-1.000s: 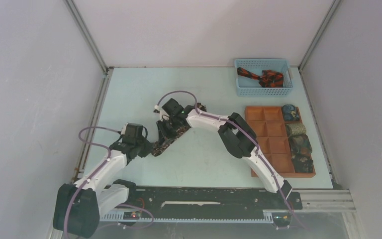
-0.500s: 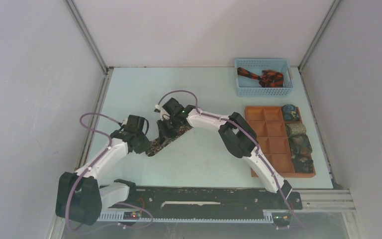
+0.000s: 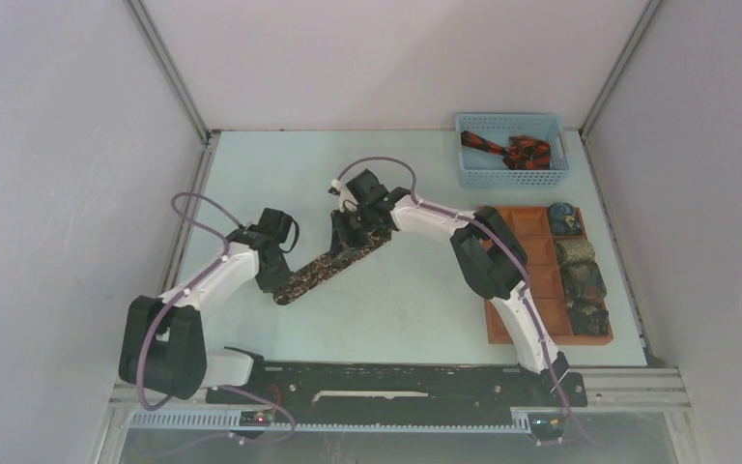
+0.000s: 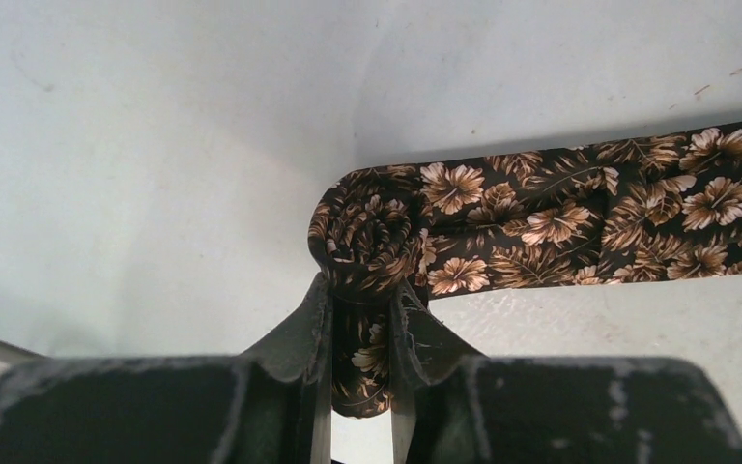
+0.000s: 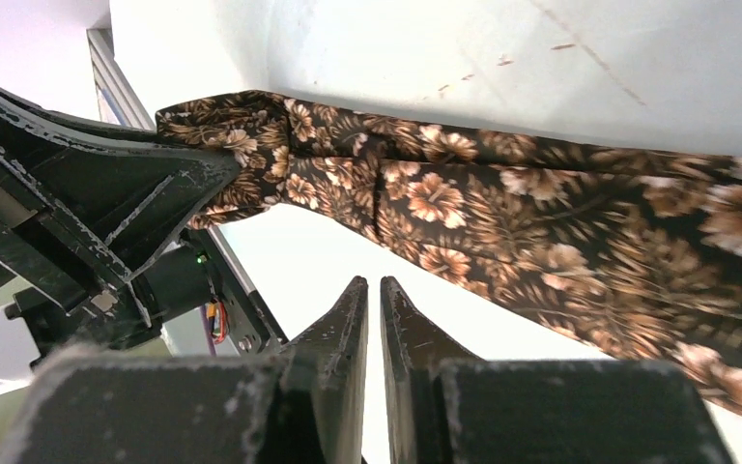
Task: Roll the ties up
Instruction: Roll the tie at the center of the board.
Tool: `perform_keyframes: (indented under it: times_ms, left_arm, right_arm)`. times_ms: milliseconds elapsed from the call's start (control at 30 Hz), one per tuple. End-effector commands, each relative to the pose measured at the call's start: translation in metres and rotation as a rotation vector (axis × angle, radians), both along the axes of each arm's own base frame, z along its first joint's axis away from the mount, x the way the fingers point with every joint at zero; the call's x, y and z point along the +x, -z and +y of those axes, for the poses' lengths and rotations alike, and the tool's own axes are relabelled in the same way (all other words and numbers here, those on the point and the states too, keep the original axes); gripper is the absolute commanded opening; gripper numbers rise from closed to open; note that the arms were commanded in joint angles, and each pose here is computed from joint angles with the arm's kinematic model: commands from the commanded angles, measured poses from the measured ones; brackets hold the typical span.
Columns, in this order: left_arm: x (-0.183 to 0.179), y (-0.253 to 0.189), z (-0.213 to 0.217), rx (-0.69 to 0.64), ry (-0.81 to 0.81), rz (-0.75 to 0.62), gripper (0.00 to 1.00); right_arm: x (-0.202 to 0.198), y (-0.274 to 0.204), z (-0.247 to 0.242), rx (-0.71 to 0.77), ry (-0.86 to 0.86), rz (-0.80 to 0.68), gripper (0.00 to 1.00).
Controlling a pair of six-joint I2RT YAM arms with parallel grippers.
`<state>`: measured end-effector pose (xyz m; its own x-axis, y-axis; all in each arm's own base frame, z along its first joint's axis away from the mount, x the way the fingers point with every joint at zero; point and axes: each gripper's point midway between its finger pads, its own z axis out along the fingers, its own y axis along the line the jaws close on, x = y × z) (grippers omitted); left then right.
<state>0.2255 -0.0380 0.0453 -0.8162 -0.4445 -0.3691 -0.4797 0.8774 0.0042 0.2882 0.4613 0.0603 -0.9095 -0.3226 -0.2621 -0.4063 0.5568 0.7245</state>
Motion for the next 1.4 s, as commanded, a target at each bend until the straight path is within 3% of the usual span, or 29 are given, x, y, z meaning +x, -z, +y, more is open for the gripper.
perform_keyframes:
  times_ms: [0,400,667,1167,1367]
  left_arm:
    - [0.001,-0.011,0.013,0.141,0.046,0.046,0.0]
    - [0.008,-0.005,0.013,0.376,0.132,0.191,0.0]
    - [0.009,0.004,0.004,0.437,0.154,0.254,0.0]
    - [0.015,0.016,-0.012,0.476,0.207,0.358,0.17]
    - [0.013,0.021,-0.018,0.468,0.203,0.374,0.32]
  right_arm:
    - [0.013,-0.041,-0.005,0.078,0.021,-0.066,0.12]
    - [0.016,-0.04,-0.025,0.085,0.047,-0.058,0.12]
    - [0.017,-0.04,-0.034,0.086,0.055,-0.056,0.12]
    - [0.016,-0.053,-0.05,0.1,0.074,-0.074,0.11]
    - [0.01,-0.06,-0.057,0.093,0.078,-0.087,0.11]
